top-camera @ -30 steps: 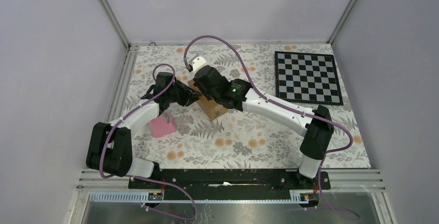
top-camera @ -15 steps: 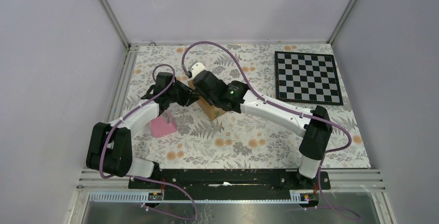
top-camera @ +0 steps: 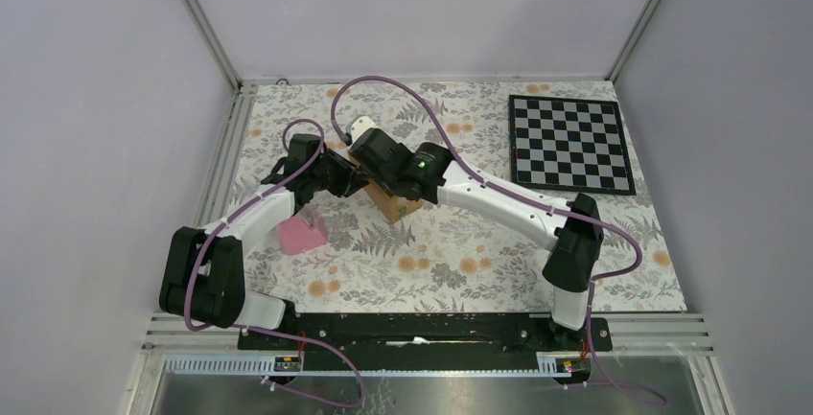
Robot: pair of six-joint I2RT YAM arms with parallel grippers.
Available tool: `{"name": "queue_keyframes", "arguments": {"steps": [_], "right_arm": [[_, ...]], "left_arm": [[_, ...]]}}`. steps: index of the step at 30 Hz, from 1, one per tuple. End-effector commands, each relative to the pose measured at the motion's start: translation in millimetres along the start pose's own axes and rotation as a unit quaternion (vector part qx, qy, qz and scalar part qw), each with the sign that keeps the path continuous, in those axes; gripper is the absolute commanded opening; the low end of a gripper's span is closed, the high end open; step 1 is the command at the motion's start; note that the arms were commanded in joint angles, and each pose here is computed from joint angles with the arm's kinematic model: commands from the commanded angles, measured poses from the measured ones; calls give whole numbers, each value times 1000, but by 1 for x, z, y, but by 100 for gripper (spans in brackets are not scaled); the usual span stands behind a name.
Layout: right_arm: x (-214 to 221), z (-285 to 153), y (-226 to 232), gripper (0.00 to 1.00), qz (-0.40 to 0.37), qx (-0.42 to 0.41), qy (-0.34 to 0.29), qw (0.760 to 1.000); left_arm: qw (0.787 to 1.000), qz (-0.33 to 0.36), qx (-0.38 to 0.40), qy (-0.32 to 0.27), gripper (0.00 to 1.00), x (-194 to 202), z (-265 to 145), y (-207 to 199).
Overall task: Unpack the express box
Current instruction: Cut the express box at the center of the board.
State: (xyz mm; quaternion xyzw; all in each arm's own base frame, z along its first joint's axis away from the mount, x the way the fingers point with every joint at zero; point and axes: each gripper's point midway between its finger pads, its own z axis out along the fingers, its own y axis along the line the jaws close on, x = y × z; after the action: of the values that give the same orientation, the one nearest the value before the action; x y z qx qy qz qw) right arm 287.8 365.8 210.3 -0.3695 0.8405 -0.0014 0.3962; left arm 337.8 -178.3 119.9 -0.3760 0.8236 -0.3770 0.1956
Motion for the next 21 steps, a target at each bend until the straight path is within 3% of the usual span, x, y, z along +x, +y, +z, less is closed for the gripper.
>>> {"name": "queue_keyframes", "arguments": {"steps": [1, 21], "right_arm": [[3, -5, 4, 0, -9, -3, 23, 1000], [20, 2, 11, 0, -30, -1, 91, 995]], "left_arm": [[990, -26, -140, -23, 6, -1, 5, 79], [991, -21, -131, -19, 8, 1, 3, 75]]}}
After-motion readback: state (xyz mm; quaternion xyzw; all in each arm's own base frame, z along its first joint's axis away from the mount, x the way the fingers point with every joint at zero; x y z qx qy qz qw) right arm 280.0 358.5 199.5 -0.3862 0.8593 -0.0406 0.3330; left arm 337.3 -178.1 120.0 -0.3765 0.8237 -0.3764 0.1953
